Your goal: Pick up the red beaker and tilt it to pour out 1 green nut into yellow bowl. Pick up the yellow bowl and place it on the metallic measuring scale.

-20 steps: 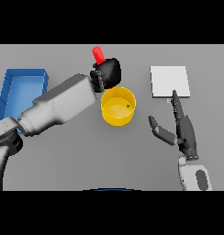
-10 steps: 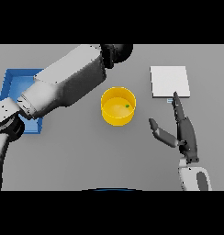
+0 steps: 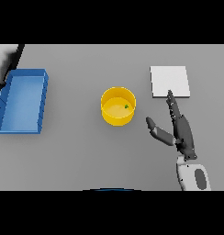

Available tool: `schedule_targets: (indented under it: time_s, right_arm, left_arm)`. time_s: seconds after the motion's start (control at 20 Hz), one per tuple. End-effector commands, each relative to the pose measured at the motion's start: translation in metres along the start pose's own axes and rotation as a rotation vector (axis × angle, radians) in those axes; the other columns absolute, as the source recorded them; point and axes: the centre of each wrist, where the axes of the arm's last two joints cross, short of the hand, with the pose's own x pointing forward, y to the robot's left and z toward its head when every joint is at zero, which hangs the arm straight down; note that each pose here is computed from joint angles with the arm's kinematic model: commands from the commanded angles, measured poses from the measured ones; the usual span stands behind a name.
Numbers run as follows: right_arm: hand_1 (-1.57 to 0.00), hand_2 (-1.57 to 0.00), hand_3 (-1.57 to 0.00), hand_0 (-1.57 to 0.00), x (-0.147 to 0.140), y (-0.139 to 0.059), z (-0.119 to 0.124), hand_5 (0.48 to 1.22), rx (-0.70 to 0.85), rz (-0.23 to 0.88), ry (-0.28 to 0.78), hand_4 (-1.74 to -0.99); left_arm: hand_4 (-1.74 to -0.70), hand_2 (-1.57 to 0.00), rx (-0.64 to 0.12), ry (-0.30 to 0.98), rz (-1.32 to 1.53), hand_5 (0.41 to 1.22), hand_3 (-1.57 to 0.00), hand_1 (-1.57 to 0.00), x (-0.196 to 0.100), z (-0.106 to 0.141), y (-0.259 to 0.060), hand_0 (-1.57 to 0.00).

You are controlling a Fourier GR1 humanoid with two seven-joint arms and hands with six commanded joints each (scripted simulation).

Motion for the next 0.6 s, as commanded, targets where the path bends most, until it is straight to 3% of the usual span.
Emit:
schedule_targets:
  time_s: [0.0, 0.2, 0.35, 0.55]
  right_arm:
    - [0.0, 0.0, 0.0, 0.0, 0.0, 0.0, 0.001, 0.578, 0.001, 0.0, -0.005, -1.114]
    - [0.0, 0.0, 0.0, 0.0, 0.002, 0.0, -0.003, 0.601, 0.013, 0.014, -0.018, -1.125]
    - [0.0, 0.0, 0.0, 0.0, 0.0, 0.0, -0.005, 0.621, 0.02, 0.039, -0.006, -1.132]
    - [0.0, 0.0, 0.0, 0.0, -0.001, -0.002, -0.003, 0.64, 0.036, 0.033, -0.011, -1.133]
  left_arm:
    - [-1.74, -1.57, -0.012, 0.032, 0.158, 1.221, -1.51, -1.57, -0.024, 0.004, -0.008, -1.57]
    - [-1.74, -1.57, -0.002, 0.18, 0.607, 1.221, -1.54, -1.57, -0.091, 0.021, -0.07, -1.57]
    - [-1.74, -1.57, -0.035, 0.371, 0.786, 1.221, -1.56, -1.57, -0.105, 0.03, -0.132, -1.57]
    - [-1.74, -1.57, -0.004, 0.563, 0.999, 1.221, -1.57, -1.57, -0.107, 0.043, -0.194, -1.57]
